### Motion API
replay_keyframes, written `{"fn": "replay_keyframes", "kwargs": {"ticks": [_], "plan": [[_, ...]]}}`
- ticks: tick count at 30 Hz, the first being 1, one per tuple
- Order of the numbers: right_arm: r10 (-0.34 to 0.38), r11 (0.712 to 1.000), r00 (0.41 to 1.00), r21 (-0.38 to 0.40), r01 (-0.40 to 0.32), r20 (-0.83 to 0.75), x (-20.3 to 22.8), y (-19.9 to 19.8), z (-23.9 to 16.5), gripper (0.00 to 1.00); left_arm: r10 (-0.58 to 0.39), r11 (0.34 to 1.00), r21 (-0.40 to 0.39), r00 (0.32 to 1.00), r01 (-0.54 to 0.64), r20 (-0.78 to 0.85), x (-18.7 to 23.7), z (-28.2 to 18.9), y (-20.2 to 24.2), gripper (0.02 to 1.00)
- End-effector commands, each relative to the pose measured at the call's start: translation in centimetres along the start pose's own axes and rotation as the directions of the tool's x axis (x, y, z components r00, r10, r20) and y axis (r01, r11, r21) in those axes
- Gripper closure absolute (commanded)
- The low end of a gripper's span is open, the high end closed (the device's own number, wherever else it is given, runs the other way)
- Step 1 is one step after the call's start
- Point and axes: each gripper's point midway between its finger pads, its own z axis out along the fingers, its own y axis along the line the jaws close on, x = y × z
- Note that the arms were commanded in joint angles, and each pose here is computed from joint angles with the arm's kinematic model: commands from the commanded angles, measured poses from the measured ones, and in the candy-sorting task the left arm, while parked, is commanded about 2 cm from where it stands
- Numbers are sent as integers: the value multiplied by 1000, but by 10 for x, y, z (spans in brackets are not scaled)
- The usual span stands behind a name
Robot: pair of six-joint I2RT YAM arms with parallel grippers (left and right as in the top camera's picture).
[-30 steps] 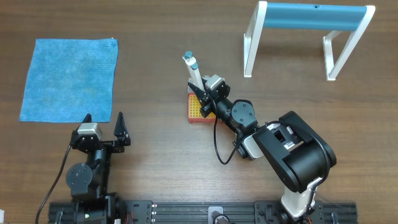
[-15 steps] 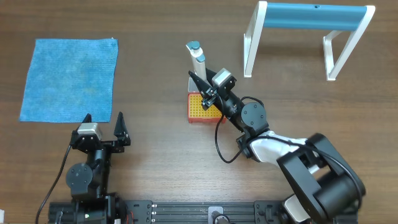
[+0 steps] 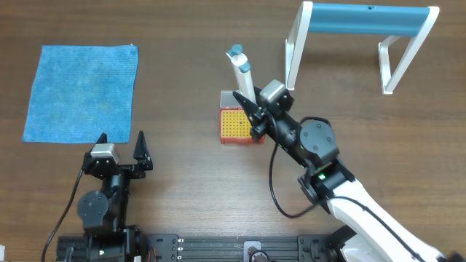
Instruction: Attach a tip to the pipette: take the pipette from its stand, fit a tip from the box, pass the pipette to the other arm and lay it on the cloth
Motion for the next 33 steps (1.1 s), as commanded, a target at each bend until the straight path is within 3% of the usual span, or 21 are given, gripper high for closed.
{"fn": "replay_keyframes", "kwargs": {"ticks": [1, 4, 12, 21, 23, 24, 25, 26, 28, 29, 30, 32, 33], "plan": [[201, 979, 978, -37, -199, 51, -26, 8, -14, 921, -8, 1000, -13, 1000, 8, 1, 1, 0, 3, 134], [220, 973, 975, -82, -217, 36, -26, 16, -15, 919, -8, 1000, -13, 1000, 8, 1, 1, 0, 3, 137], [341, 938, 938, -52, -344, -55, -5, 15, -15, 921, -8, 1000, -13, 1000, 8, 1, 1, 0, 3, 137], [345, 936, 937, -47, -348, -65, 0, 14, -13, 921, -8, 1000, -13, 1000, 8, 1, 1, 0, 3, 137], [390, 918, 918, -41, -394, -71, 1, 14, -13, 921, -9, 1000, -6, 1000, 9, 3, 0, 0, 1, 137], [412, 909, 908, -39, -416, -74, 2, 14, -12, 921, -9, 1000, 21, 1000, 9, 3, 0, 0, -3, 137], [450, 891, 889, -32, -453, -83, 4, 13, -12, 921, -78, 986, 148, 997, 79, -11, 0, -2, -25, 137], [463, 884, 882, -30, -466, -85, 5, 13, -12, 921, -140, 970, 198, 990, 143, -28, -1, -4, -34, 137], [502, 862, 860, -24, -506, -89, 6, 13, -12, 921, -448, 815, 311, 872, 489, -195, 2, -12, -63, 137], [504, 861, 859, -24, -508, -89, 6, 13, -12, 919, -645, 622, 281, 682, 730, -344, 5, -18, -76, 137], [504, 861, 859, -24, -508, -89, 6, 13, -12, 917, -727, 485, 233, 536, 843, -428, 6, -22, -83, 134], [522, 850, 848, -21, -526, -91, 6, 13, -12, 921, -787, 299, 137, 325, 944, -524, 8, -28, -92, 137], [530, 845, 843, -20, -534, -91, 6, 13, -12, 921, -800, 264, 115, 284, 958, -528, 8, -27, -92, 137]]}}
